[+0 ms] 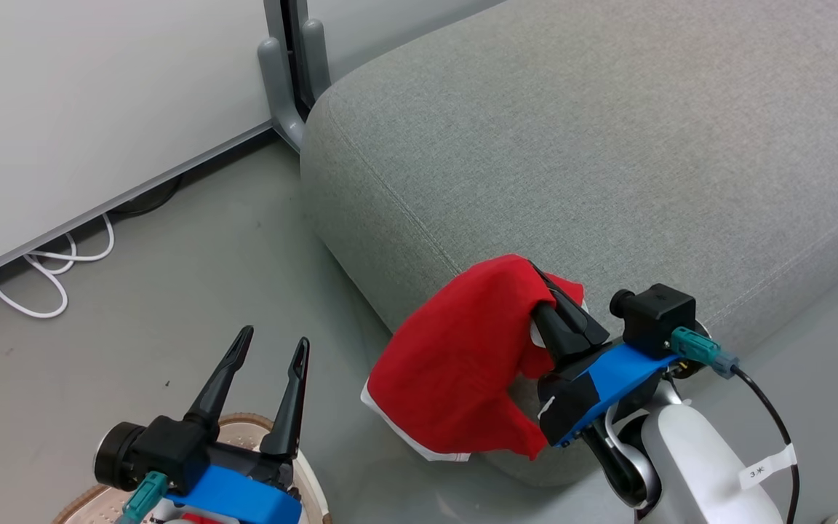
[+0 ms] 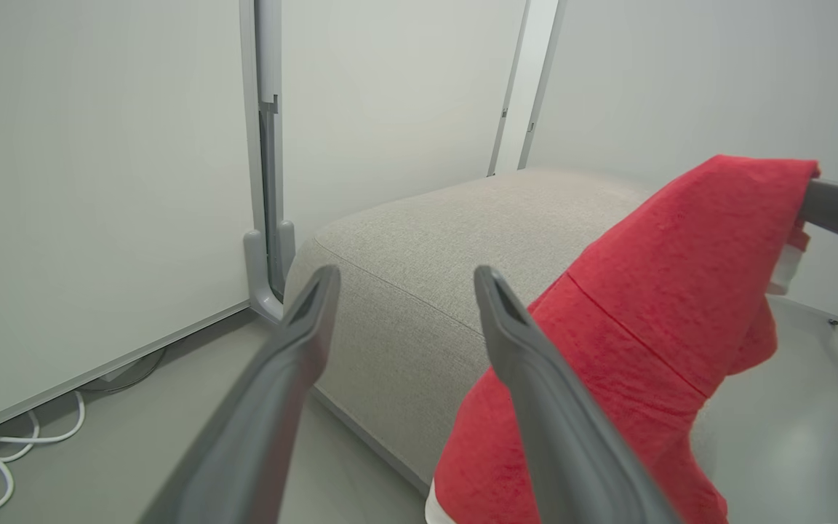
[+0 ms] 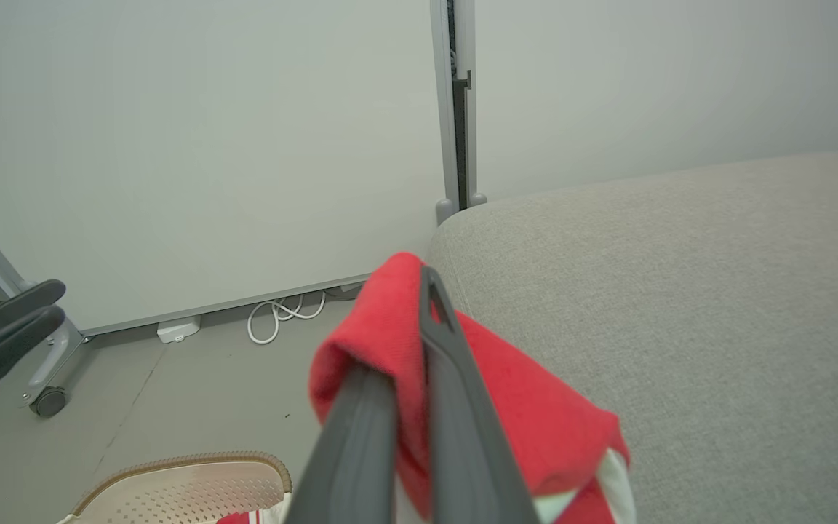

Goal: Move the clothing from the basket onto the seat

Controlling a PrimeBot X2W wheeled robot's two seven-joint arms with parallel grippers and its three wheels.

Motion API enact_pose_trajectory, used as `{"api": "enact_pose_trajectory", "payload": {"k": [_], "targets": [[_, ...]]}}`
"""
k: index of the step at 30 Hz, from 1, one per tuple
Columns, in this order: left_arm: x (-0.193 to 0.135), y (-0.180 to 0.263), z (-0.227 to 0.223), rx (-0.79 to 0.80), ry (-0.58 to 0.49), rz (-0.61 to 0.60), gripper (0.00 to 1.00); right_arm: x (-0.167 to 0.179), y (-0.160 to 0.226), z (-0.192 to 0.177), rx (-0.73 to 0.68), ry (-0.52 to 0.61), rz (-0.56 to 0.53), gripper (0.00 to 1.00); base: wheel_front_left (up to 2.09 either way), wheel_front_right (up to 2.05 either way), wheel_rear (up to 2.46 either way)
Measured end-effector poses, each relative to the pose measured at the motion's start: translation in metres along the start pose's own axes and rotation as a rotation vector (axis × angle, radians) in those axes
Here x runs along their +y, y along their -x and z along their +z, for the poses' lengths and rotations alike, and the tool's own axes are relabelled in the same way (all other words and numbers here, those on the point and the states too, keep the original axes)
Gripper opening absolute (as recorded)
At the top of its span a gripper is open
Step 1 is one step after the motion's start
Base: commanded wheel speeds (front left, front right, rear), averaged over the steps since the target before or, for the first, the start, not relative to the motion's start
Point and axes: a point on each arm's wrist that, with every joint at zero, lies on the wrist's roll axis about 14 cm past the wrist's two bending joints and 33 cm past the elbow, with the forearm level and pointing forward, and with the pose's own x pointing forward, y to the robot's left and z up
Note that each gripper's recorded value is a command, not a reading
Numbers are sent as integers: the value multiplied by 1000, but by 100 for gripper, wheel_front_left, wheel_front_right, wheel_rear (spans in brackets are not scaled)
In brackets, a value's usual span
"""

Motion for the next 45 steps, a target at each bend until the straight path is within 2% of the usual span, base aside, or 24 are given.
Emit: {"api": "enact_pose_trajectory", "payload": {"k": [5, 10, 17, 21, 27, 32, 36, 43, 45], "targets": [[3, -2, -5, 8, 6, -1, 100, -1, -4, -3, 14, -7, -4, 0, 0, 0, 0], [14, -5, -11, 14, 8, 4, 100, -14, -31, 23, -42, 3, -20, 0, 0, 0, 0], [40, -21, -20, -1, -4, -9, 100, -55, -97, 76, -165, -62, -112, 0, 0, 0, 0], [61, -30, -30, 0, -3, -13, 100, -81, -143, 98, -204, -30, -182, 0, 0, 0, 0], [90, -41, -52, 9, 10, -15, 100, -146, -189, 108, -233, 37, -358, 0, 0, 0, 0], [114, -38, -77, 26, 35, 15, 100, -185, -212, 84, -217, 109, -473, 0, 0, 0, 0], [129, -30, -91, 39, 47, 50, 100, -190, -229, 20, -77, 141, -491, 0, 0, 0, 0], [146, -14, -107, 74, 46, 98, 100, -191, -232, -65, 136, 150, -505, 0, 0, 0, 0], [147, -12, -108, 77, 45, 104, 100, -191, -231, -75, 165, 151, -506, 40, 0, 0, 0]]}}
